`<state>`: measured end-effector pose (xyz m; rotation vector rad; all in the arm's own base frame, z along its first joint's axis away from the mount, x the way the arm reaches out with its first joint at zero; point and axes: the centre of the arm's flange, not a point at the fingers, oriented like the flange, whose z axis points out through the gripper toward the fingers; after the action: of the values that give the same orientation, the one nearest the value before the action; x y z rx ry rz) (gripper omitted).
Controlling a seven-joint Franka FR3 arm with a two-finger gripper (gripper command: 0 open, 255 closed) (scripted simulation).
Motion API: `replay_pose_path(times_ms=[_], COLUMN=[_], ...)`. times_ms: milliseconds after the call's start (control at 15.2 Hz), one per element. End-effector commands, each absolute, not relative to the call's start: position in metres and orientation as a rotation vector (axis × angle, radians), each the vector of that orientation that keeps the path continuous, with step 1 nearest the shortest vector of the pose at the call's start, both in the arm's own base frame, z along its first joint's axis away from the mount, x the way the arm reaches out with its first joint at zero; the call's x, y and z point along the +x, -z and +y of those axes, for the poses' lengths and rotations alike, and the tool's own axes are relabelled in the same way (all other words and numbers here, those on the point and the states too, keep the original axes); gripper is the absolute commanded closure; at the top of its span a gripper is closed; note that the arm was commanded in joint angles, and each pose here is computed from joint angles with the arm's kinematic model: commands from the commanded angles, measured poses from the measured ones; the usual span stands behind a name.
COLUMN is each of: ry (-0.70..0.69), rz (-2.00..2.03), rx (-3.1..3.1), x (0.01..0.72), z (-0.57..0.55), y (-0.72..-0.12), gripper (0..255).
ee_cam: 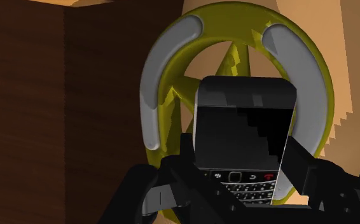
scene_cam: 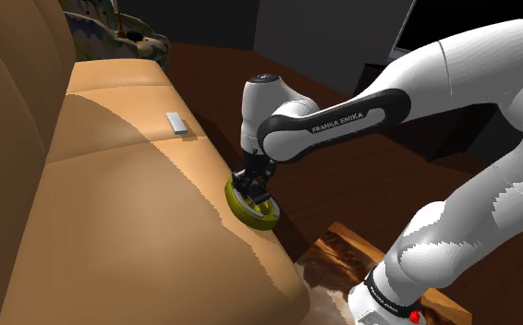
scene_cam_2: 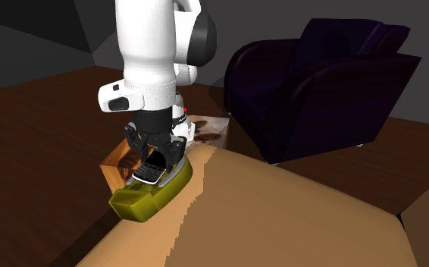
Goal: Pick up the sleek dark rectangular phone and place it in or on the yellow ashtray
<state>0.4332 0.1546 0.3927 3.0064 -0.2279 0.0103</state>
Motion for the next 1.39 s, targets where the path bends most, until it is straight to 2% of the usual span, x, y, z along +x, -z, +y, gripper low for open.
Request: replay_pose_path(times_ms=[0,330,396,726,990,1320], ry=[-0.01,-0.01,-0.01,-0.01,-0.01,-0.01], rz=[-0.228,-0.228,-0.228,-0.228,-0.228,-0.228], rx=[3.006,3.006,3.006,3.006,3.006,3.006], x=[0.432,0.432,0.432,0.432,0.432,0.432], z=[0.154,0.154,0.154,0.154,0.16,0.16], y=[-0.389,-0.389,-0.389,-0.389,-0.439,-0.439], gripper=[255,255,0,0,0,0])
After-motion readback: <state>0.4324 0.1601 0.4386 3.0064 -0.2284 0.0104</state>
